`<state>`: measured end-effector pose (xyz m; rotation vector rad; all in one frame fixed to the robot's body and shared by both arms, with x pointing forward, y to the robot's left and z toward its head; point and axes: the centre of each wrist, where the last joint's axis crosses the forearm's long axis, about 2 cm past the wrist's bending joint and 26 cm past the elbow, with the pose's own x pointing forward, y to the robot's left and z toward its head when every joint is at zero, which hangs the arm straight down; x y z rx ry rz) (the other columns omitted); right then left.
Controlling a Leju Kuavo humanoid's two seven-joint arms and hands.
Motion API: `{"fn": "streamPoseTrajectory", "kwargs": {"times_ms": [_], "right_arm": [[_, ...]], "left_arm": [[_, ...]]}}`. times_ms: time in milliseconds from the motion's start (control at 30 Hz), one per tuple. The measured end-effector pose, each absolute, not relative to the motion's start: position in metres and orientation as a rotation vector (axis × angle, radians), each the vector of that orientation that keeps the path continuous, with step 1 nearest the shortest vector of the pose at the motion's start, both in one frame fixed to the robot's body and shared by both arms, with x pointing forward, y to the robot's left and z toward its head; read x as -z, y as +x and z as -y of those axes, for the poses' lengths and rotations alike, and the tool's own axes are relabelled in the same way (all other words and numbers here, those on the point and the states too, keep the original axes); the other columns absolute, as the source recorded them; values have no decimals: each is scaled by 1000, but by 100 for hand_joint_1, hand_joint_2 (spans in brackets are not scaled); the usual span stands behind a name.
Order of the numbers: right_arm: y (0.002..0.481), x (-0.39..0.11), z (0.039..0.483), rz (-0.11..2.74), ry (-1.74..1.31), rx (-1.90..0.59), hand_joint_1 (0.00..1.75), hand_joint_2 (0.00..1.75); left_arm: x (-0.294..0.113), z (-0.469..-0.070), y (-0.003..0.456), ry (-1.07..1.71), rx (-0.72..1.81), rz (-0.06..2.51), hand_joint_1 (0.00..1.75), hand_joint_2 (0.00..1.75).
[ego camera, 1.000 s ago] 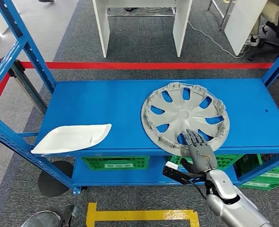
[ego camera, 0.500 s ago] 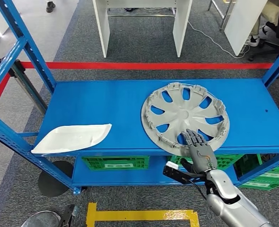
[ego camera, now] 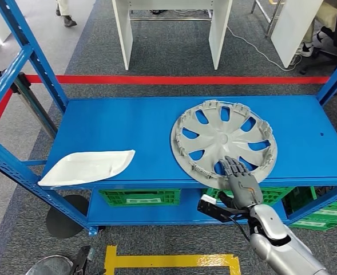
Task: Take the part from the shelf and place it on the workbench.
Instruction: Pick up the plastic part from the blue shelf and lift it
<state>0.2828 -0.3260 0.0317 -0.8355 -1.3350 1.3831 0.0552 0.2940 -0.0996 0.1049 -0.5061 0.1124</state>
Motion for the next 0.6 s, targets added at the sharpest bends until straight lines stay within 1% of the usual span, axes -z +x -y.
{"fn": "streamPoseTrajectory", "kwargs": {"times_ms": [67, 133, 200, 400, 433, 467, 533, 567, 600], "right_arm": [[285, -33, 326, 1331, -852, -1393, 19, 175], [287, -33, 327, 1322, -865, -1405, 69, 175], [288, -33, 328, 1312, -877, -1418, 101, 175], [291, -33, 330, 1293, -896, -1441, 101, 175], [291, -33, 331, 1292, -897, -1442, 112, 175], [291, -33, 331, 1290, -898, -1442, 126, 175], [292, -34, 331, 1290, -900, -1442, 160, 175], [293, -34, 331, 1290, -902, -1443, 168, 175], [294, -35, 331, 1291, -905, -1444, 172, 175]], "left_arm": [[99, -294, 56, 103, -107, 508, 0, 175], [99, -295, 57, 103, -103, 509, 0, 175], [99, -295, 58, 103, -102, 511, 0, 175], [99, -296, 61, 98, -97, 515, 0, 175], [99, -296, 61, 98, -97, 515, 0, 175], [99, -296, 61, 98, -98, 516, 0, 175], [99, -296, 61, 98, -98, 516, 0, 175], [99, -296, 61, 98, -98, 516, 0, 175], [99, -296, 62, 97, -97, 516, 0, 175]]}}
